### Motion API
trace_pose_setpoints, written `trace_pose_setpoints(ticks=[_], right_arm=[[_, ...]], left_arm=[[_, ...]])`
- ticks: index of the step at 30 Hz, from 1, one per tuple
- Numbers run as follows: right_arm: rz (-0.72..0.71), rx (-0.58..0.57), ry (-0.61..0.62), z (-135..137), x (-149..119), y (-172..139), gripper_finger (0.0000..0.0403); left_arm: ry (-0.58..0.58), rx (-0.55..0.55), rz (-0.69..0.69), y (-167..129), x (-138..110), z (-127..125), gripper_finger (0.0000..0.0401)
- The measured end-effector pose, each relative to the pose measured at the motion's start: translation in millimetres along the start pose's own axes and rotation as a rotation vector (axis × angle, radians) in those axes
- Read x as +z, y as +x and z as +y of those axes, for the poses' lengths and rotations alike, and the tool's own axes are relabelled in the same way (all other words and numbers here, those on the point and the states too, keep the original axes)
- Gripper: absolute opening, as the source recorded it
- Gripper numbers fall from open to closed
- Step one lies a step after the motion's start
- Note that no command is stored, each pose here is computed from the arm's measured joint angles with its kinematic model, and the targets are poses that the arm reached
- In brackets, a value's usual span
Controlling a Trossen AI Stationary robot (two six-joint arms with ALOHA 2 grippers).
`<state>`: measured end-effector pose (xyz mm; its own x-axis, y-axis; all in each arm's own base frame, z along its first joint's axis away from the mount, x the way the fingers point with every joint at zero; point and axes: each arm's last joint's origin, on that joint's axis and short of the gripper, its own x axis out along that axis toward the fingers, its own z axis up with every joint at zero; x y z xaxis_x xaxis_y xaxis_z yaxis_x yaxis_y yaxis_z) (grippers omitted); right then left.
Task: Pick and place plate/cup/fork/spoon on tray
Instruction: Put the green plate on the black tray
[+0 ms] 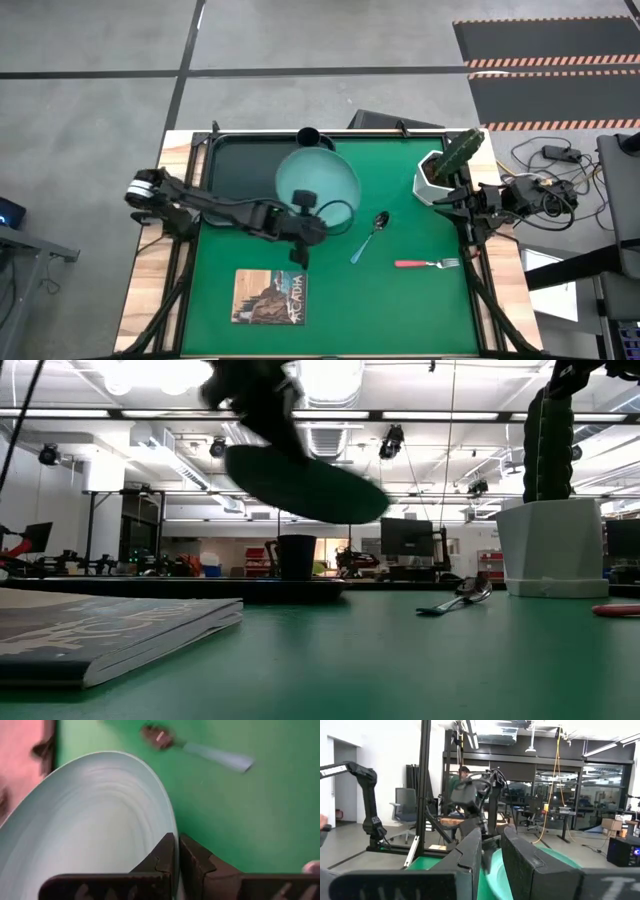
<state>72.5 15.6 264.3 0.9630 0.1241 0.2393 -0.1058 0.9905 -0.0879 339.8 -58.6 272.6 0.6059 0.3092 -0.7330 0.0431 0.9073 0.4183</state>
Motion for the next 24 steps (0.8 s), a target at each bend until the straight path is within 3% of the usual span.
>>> trace_pose_setpoints(ticks=[3, 10, 13, 19, 24], right_arm=[[0.002, 0.000, 0.000, 0, 0, 0, 0.0063], [0.006, 0.001, -0.001, 0, -1, 0, 0.0063], [0.006, 0.001, -0.005, 0, -1, 0, 0.0063], [0.006, 0.001, -0.006, 0, -1, 0, 0.0063], [0.005, 0.000, -0.009, 0, -1, 0, 0.0063]], left_arm=[[-0.055, 0.065, 0.031, -7, -28, -1, 0.0000], [-0.215, 0.070, -0.005, -29, -86, 0, 0.0000], [-0.283, 0.143, -0.032, -32, -109, 2, 0.0000], [-0.376, 0.293, -0.092, -23, -149, 3, 0.0000], [-0.429, 0.346, -0.106, -5, -174, 2, 0.0000]])
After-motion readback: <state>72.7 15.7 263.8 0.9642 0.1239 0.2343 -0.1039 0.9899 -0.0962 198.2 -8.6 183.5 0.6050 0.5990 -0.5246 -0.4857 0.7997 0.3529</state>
